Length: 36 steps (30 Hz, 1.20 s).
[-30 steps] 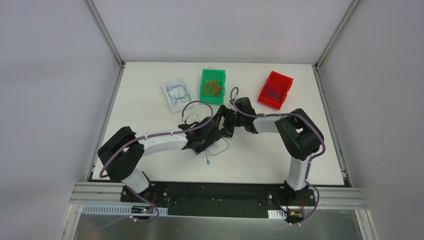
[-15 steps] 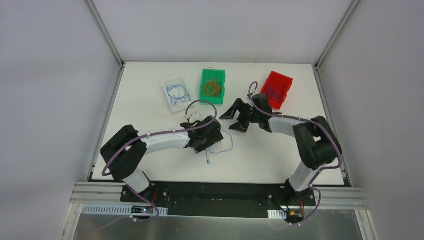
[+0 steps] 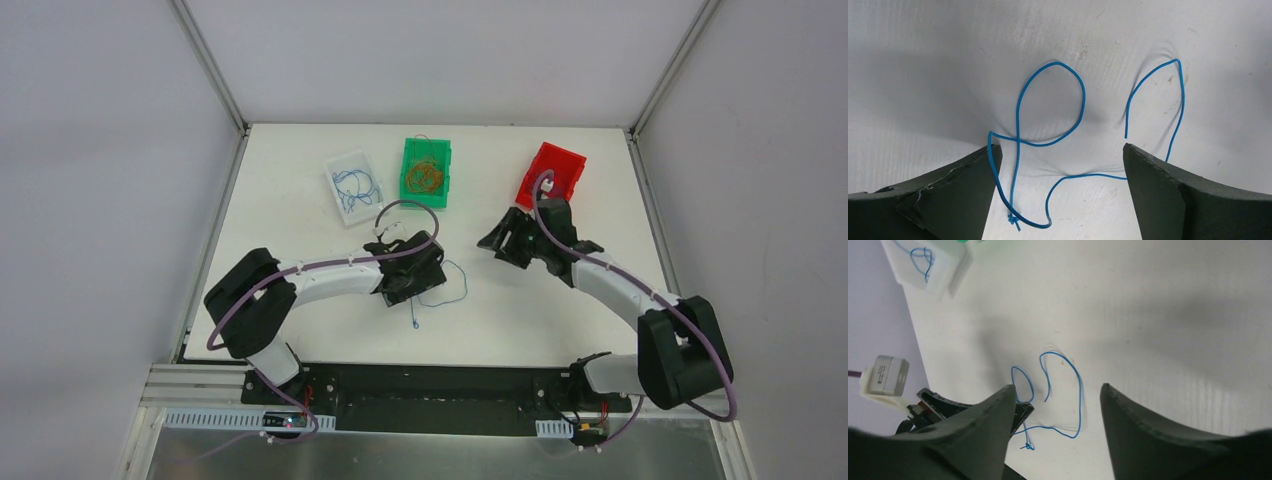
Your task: Untangle the cables
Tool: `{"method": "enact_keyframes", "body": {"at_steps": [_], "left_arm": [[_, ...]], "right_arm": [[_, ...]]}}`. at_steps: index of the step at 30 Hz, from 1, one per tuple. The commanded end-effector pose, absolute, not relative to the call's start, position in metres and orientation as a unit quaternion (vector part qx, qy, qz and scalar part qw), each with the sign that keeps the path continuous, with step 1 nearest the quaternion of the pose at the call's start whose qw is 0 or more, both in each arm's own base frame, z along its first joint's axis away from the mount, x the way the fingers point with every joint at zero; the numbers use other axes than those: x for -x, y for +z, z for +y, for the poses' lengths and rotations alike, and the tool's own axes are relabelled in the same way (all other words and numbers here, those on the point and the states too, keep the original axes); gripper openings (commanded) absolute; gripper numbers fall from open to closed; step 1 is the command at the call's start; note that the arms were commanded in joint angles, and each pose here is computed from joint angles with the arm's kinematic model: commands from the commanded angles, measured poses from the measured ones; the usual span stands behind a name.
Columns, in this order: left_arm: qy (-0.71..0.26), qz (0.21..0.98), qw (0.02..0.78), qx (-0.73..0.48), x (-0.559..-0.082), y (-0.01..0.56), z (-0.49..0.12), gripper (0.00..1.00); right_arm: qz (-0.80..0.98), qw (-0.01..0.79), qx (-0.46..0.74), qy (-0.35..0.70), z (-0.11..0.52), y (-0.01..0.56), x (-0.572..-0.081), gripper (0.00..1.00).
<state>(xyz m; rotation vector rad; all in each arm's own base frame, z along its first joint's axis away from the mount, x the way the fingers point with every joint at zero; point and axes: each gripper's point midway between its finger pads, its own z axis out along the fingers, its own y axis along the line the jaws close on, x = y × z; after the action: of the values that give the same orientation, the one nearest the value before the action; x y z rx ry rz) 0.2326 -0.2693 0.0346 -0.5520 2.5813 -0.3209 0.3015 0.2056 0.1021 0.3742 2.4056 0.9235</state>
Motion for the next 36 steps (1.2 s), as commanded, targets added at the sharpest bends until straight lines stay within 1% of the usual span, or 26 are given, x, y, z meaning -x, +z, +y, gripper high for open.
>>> {"method": "enact_keyframes", "body": {"at_steps": [1, 3, 4, 5, 8, 15, 20, 29, 32, 36], "left_arm": [[-0.051, 0.957, 0.226, 0.174, -0.224, 0.019, -0.249, 0.97], [-0.049, 0.958, 0.225, 0.171, -0.226, 0.019, -0.25, 0.97], [-0.049, 0.958, 0.225, 0.169, -0.227, 0.02, -0.252, 0.97], [-0.049, 0.958, 0.226, 0.168, -0.228, 0.021, -0.254, 0.98], [-0.048, 0.96, 0.225, 0.161, -0.231, 0.022, -0.258, 0.98], [-0.043, 0.963, 0.22, 0.149, -0.235, 0.022, -0.265, 0.99], [-0.048, 0.966, 0.216, 0.136, -0.237, 0.022, -0.274, 0.99], [-0.061, 0.966, 0.217, 0.128, -0.249, 0.027, -0.293, 0.99], [-0.069, 0.965, 0.222, 0.122, -0.255, 0.032, -0.301, 0.99], [-0.074, 0.965, 0.225, 0.115, -0.26, 0.035, -0.307, 0.99]], "right_arm": [[0.902, 0.287, -0.158, 0.28, 0.171, 0.084, -0.287, 0.49], [0.904, 0.285, -0.159, 0.275, 0.168, 0.079, -0.283, 0.2], [0.906, 0.279, -0.157, 0.278, 0.169, 0.075, -0.281, 0.08], [0.907, 0.267, -0.152, 0.287, 0.173, 0.072, -0.278, 0.0], [0.91, 0.228, -0.134, 0.318, 0.188, 0.059, -0.269, 0.0], [0.932, 0.149, -0.087, 0.32, 0.224, 0.022, -0.235, 0.0], [0.924, 0.109, -0.08, 0.358, 0.244, 0.016, -0.225, 0.0], [0.927, 0.094, -0.07, 0.357, 0.252, 0.01, -0.219, 0.0], [0.935, 0.107, -0.072, 0.331, 0.243, 0.008, -0.221, 0.0], [0.948, 0.149, -0.066, 0.274, 0.222, 0.011, -0.229, 0.0]]}}
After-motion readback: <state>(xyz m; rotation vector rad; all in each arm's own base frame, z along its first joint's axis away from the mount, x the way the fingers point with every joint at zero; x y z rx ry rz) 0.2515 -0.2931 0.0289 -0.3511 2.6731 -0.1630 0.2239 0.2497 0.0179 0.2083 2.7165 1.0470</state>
